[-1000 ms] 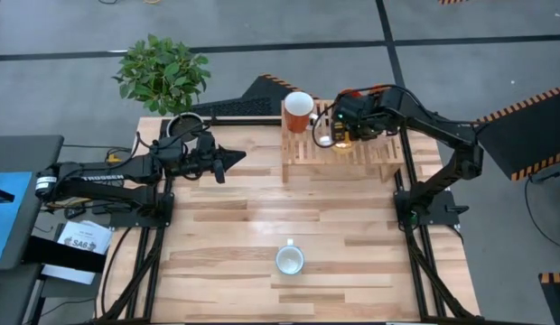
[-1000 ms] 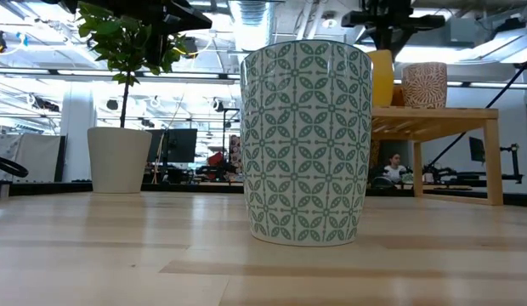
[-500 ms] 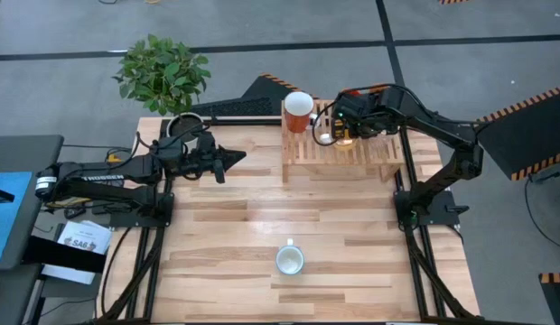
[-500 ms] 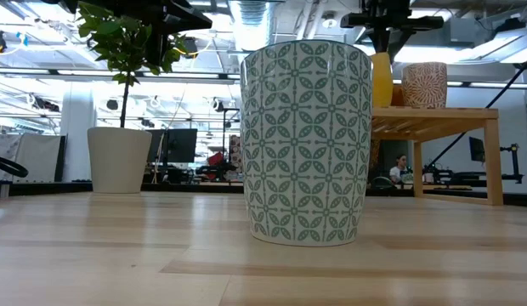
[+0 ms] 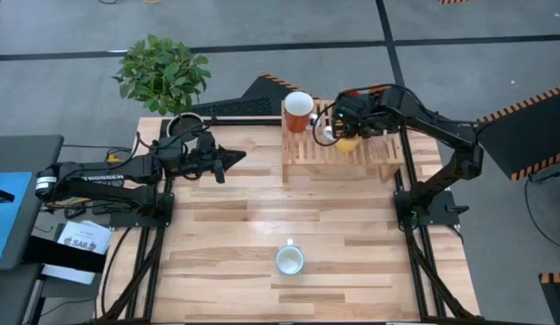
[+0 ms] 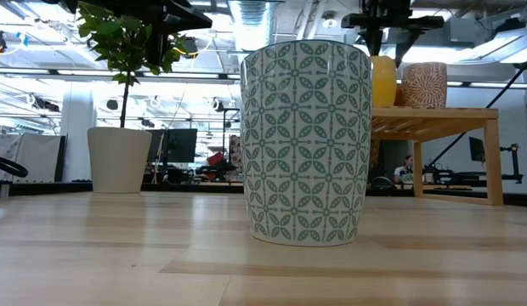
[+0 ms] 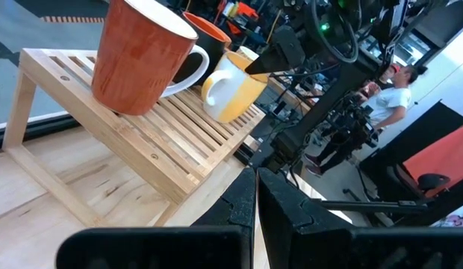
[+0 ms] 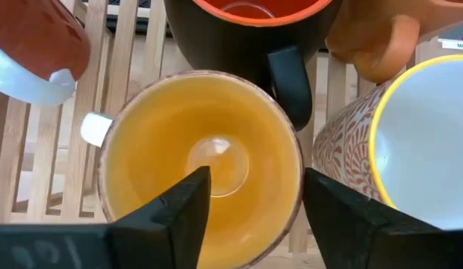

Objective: Place coffee mugs
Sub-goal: Put the green patterned mug on the shelf

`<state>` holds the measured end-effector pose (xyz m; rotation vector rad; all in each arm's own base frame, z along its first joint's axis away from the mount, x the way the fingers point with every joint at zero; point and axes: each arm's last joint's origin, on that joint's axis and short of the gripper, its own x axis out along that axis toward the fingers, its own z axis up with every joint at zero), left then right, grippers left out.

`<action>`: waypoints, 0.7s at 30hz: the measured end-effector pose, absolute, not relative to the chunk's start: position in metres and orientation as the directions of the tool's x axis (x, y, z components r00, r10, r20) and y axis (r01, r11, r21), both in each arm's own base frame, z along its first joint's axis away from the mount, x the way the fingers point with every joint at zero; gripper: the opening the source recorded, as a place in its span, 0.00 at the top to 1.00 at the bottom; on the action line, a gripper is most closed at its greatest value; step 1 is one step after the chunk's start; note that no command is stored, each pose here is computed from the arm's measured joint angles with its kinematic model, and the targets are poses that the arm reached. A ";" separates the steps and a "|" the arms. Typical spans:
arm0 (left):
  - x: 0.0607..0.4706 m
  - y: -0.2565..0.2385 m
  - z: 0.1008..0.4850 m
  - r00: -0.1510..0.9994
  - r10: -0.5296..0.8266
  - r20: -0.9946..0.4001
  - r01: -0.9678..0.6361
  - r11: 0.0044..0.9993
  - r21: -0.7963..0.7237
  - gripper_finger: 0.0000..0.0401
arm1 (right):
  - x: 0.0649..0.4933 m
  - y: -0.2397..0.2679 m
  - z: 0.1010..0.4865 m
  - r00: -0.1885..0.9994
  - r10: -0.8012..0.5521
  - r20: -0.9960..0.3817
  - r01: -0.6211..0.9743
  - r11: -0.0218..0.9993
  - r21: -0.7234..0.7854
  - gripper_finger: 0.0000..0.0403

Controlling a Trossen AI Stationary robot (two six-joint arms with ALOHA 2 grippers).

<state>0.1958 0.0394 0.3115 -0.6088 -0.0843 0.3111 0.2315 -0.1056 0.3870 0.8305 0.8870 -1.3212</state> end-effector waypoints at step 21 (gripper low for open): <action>0.197 0.036 0.311 0.978 0.210 -0.014 -0.180 0.801 -0.571 1.00 | 0.230 -0.047 0.440 0.287 -0.555 -0.781 0.910 0.414 0.040 0.41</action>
